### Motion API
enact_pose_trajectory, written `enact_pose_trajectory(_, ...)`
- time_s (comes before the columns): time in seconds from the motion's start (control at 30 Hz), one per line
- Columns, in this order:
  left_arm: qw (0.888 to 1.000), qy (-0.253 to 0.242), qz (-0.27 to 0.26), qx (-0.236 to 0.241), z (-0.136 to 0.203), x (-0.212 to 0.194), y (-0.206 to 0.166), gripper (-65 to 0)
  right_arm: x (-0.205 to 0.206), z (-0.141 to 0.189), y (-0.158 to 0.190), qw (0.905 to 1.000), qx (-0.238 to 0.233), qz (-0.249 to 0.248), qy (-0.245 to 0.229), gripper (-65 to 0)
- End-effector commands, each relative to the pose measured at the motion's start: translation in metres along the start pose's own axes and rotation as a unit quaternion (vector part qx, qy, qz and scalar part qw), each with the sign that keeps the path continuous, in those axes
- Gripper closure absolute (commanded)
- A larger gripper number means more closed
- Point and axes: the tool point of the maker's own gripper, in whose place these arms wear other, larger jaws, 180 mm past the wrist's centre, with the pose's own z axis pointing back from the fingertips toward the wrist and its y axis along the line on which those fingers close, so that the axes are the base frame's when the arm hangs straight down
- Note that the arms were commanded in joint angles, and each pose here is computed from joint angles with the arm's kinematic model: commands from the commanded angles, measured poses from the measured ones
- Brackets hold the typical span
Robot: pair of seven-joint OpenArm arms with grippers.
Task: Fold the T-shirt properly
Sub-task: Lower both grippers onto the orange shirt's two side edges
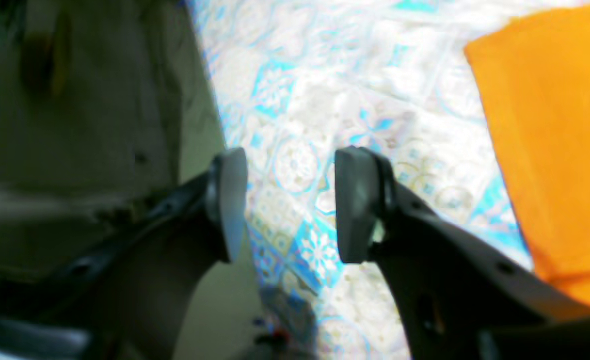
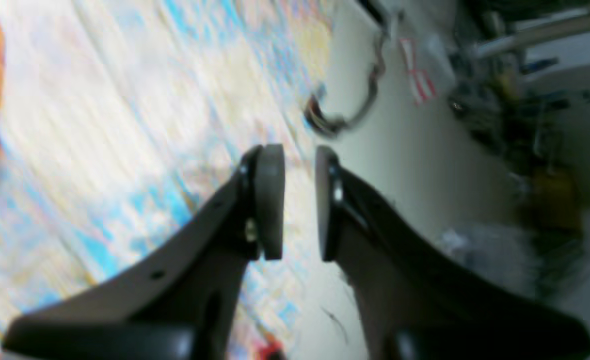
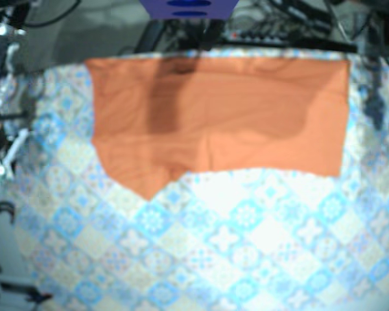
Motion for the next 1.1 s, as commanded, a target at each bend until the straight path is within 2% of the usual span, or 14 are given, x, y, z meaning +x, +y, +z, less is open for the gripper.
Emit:
enact_pose_trajectory(0.0, 1.000, -0.015, 0.026, 0.008, -0.001, 0.011, 0.012, -27.7, 0.025, -0.001, -0.021, 0.9993, -0.023, -0.006, -0.028, -10.9)
enact_pose_trajectory(0.07, 0.996, -0.006, 0.090, -0.003, -0.012, 0.012, 0.016, -27.7, 0.039, -0.013, -0.027, 0.9990, -0.018, -0.037, -0.018, -10.9)
enact_pose_trajectory(0.13, 0.986, 0.021, 0.161, -0.029, -0.030, 0.003, 0.015, -27.7, 0.047, -0.030, -0.023, 0.9972, 0.002, -0.075, -0.007, -10.9)
enact_pose_trajectory(0.23, 0.959, 0.029, 0.270, -0.082, -0.067, 0.000, 0.006, -27.7, 0.053, -0.059, -0.004, 0.9918, 0.043, -0.121, -0.004, -10.9)
enact_pose_trajectory(0.3, 0.941, 0.046, 0.315, -0.118, -0.089, -0.004, -0.008, -27.7, 0.057, -0.075, 0.004, 0.9879, 0.062, -0.142, -0.002, -10.9)
enact_pose_trajectory(0.4, 0.923, 0.073, 0.345, -0.156, -0.107, -0.009, -0.029, -27.7, 0.056, -0.098, 0.023, 0.9797, 0.094, -0.177, 0.016, -10.9)
enact_pose_trajectory(0.53, 0.916, 0.082, 0.348, -0.183, -0.114, -0.007, -0.054, -27.9, 0.057, -0.122, 0.045, 0.9635, 0.140, -0.226, 0.030, -10.9)
enact_pose_trajectory(0.6, 0.910, 0.083, 0.353, -0.201, -0.121, 0.003, -0.068, -28.1, 0.057, -0.133, 0.055, 0.9490, 0.169, -0.264, 0.036, -10.9)
enact_pose_trajectory(0.73, 0.885, 0.099, 0.391, -0.232, -0.132, 0.003, -0.088, -28.2, 0.063, -0.152, 0.079, 0.9124, 0.228, -0.336, 0.050, -10.9)
enact_pose_trajectory(0.8, 0.873, 0.101, 0.408, -0.248, -0.137, 0.009, -0.099, -28.2, 0.064, -0.158, 0.093, 0.8994, 0.250, -0.353, 0.062, -10.9)
enact_pose_trajectory(0.87, 0.866, 0.096, 0.419, -0.254, -0.140, 0.013, -0.104, -28.2, 0.070, -0.163, 0.098, 0.8955, 0.260, -0.355, 0.064, -10.9)
enact_pose_trajectory(0.93, 0.859, 0.092, 0.432, -0.259, -0.144, 0.019, -0.105, -28.3, 0.080, -0.167, 0.100, 0.8963, 0.268, -0.348, 0.065, -10.9)
enact_pose_trajectory(1.0, 0.843, 0.092, 0.456, -0.270, -0.149, 0.023, -0.111, -28.3, 0.084, -0.169, 0.105, 0.8953, 0.275, -0.344, 0.070, -10.9)
enact_pose_trajectory(1.07, 0.817, 0.084, 0.496, -0.282, -0.152, 0.025, -0.119, -28.4, 0.090, -0.170, 0.117, 0.8909, 0.287, -0.344, 0.072, -10.9)
